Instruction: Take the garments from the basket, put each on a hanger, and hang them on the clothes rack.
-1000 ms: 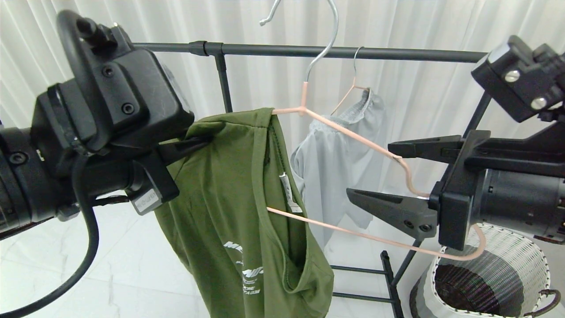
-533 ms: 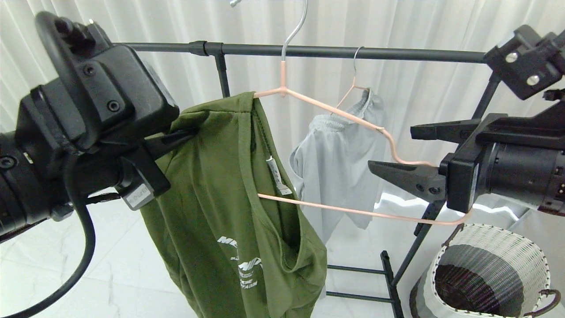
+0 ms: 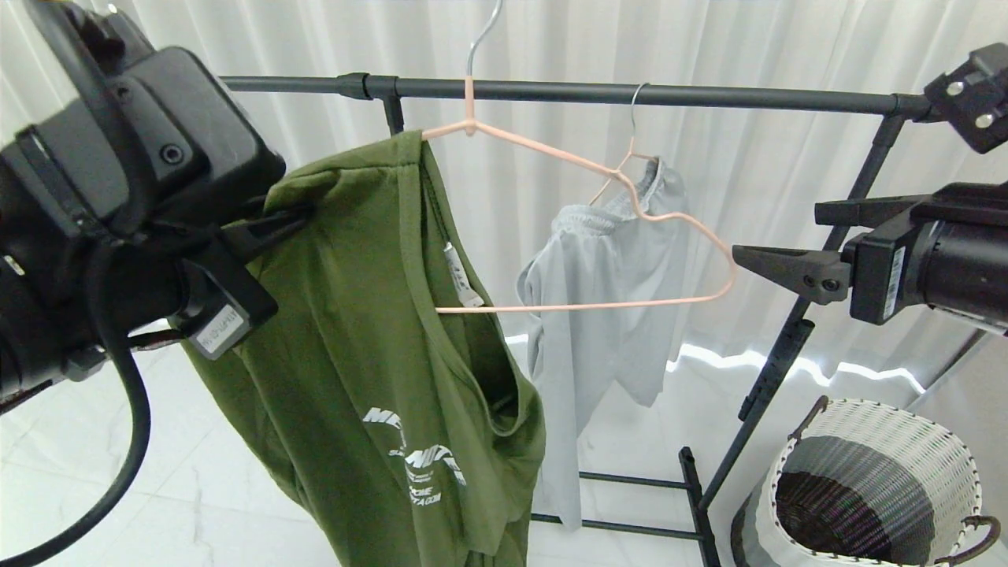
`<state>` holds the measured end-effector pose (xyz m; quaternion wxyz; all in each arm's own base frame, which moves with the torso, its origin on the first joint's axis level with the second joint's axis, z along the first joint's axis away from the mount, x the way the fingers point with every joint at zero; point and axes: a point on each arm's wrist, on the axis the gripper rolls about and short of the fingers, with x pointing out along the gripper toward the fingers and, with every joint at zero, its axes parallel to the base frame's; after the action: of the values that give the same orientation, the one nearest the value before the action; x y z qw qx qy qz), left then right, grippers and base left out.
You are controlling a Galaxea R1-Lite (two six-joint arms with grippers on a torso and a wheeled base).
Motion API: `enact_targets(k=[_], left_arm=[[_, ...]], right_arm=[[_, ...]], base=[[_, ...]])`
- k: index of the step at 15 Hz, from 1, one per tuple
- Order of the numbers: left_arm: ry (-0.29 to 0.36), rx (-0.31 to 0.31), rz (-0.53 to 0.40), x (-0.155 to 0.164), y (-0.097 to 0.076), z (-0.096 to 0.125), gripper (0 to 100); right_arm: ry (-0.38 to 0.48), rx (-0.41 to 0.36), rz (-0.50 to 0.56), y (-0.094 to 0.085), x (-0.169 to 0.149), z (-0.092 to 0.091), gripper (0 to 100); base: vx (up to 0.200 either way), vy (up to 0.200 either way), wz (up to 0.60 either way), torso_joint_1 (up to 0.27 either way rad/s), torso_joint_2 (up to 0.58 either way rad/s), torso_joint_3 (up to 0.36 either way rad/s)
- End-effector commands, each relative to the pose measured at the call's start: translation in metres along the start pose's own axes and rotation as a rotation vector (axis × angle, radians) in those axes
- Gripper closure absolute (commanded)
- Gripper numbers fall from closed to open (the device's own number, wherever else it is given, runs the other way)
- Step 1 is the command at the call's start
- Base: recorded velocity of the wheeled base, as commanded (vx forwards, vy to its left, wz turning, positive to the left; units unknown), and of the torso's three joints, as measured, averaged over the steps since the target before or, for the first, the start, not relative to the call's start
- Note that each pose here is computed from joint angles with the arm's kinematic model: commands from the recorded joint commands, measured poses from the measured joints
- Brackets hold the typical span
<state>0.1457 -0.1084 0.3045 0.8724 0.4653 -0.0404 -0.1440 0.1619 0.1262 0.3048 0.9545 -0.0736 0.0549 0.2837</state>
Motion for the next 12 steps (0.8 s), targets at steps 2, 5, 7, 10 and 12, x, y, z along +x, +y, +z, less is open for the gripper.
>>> enact_targets(k=[2, 5, 7, 10, 12], left_arm=[[0.025, -0.014, 0.068, 0.008, -0.001, 0.002, 100], [0.047, -0.036, 0.145, 0.015, -0.002, 0.003, 100], [0.047, -0.042, 0.155, 0.017, -0.002, 0.004, 100], [0.039, -0.056, 0.166, 0.016, 0.000, 0.005, 100], [0.026, -0.065, 0.180, 0.016, 0.002, 0.006, 100]], right_arm=[[-0.005, 0.001, -0.001, 0.000, -0.004, -0.001, 0], [-0.003, 0.000, 0.009, 0.001, -0.004, -0.001, 0], [0.012, -0.001, 0.085, 0.017, -0.005, -0.007, 0], [0.082, 0.082, 0.187, 0.047, -0.003, -0.023, 0], [0.113, 0.136, 0.191, 0.064, 0.005, -0.026, 0]], base=[[0.000, 0.000, 0.00, 0.000, 0.00, 0.000], [0.000, 0.000, 0.00, 0.000, 0.00, 0.000], [0.000, 0.000, 0.00, 0.000, 0.00, 0.000], [0.000, 0.000, 0.00, 0.000, 0.00, 0.000], [0.000, 0.000, 0.00, 0.000, 0.00, 0.000]])
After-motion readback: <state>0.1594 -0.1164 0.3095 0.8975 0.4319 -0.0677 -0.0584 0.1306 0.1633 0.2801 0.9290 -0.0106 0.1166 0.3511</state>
